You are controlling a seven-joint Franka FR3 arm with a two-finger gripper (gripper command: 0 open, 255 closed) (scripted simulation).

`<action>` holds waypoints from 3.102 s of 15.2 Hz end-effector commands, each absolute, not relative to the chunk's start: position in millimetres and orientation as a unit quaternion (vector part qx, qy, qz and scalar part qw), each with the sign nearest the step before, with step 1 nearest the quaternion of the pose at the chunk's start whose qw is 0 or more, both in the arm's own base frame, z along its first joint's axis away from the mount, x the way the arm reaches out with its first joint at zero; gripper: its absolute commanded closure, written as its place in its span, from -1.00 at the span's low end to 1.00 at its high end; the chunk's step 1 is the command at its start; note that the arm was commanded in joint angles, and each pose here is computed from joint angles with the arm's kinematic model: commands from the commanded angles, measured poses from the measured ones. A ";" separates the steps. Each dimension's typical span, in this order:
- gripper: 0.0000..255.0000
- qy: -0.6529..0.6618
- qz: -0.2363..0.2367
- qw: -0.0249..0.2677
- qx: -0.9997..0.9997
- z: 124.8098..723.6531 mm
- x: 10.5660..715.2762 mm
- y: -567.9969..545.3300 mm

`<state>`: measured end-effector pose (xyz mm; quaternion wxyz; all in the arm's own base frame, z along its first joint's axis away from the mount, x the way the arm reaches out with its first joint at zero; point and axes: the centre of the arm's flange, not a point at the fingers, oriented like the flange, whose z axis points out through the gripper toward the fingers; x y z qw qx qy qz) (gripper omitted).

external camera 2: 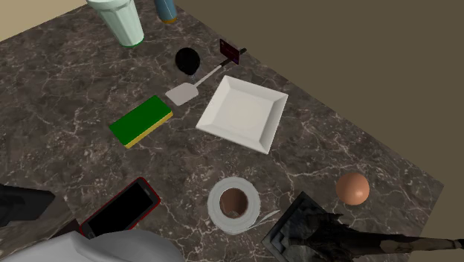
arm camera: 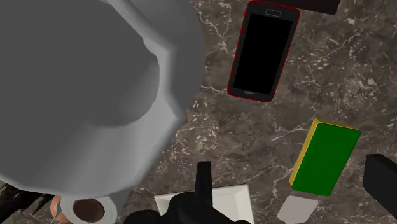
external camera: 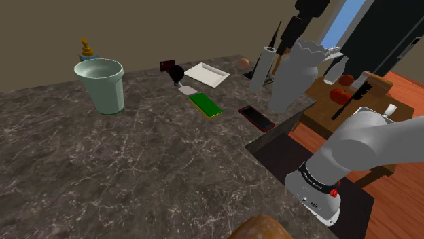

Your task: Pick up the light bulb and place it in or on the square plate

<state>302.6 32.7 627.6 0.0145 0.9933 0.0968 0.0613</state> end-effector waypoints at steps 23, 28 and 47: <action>-1.00 0.192 0.100 -0.012 0.976 501.5 524.3 142.3; -1.00 0.213 0.108 -0.018 0.971 475.8 572.6 174.0; 1.00 0.225 0.113 -0.021 0.968 423.2 607.2 196.2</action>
